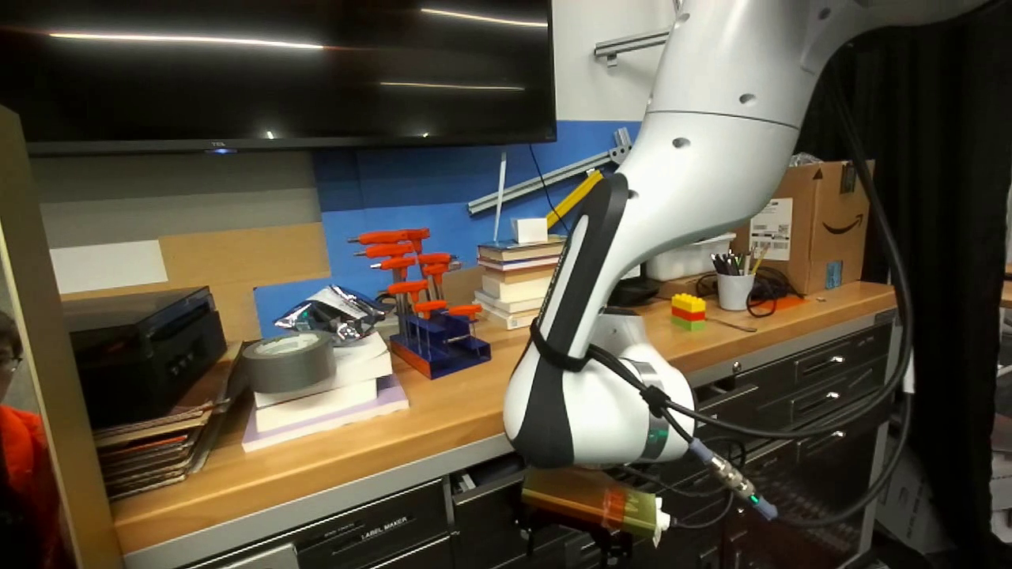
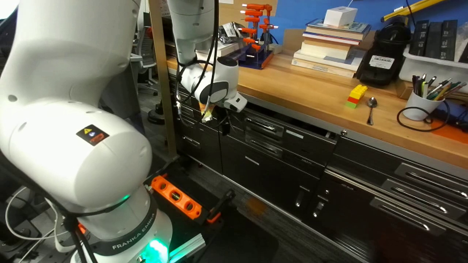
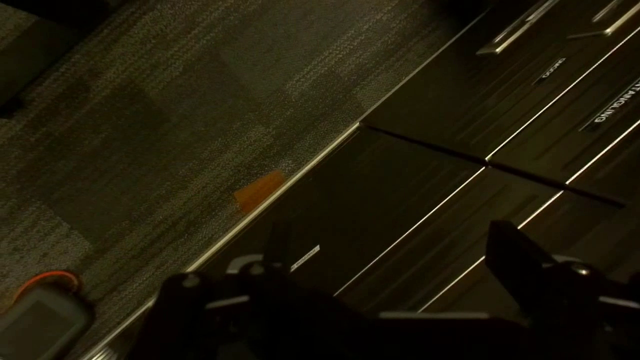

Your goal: Put the black objects inside the open drawer and close the drawer

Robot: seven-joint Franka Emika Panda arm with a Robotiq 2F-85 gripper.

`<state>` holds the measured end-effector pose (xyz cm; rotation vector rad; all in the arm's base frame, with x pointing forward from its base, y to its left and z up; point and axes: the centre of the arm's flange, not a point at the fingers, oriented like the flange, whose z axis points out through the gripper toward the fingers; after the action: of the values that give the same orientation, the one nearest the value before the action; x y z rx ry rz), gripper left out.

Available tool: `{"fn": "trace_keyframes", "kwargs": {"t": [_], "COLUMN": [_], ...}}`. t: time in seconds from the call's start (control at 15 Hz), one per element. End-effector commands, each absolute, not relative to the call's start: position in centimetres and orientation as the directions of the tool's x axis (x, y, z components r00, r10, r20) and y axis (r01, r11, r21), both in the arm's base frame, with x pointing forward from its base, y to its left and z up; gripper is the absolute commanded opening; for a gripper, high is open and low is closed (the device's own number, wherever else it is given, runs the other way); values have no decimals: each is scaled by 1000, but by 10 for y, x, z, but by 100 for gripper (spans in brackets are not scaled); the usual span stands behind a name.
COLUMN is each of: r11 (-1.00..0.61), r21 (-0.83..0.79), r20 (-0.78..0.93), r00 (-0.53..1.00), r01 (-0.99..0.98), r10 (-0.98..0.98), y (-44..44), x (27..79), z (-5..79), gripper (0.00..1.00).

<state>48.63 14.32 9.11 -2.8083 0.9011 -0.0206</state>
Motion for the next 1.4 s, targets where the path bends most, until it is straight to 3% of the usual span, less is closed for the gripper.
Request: {"fn": "trace_keyframes", "kwargs": {"t": [0.0,0.4,0.8,1.33], "r11": [-749,-921,-993,-998], "r21": [-213,-119,-55,-46], "r20": [1,-78,-256,-284], "r00": [767,928,962,958], "r01": [-627,-371,-109,-49], "r10": [-642,-364,-91,-33], "y": [160,146,90,4], "x": [504,496,476,427], "z": [90,152,253,407], "gripper": [100,100,100,100]}}
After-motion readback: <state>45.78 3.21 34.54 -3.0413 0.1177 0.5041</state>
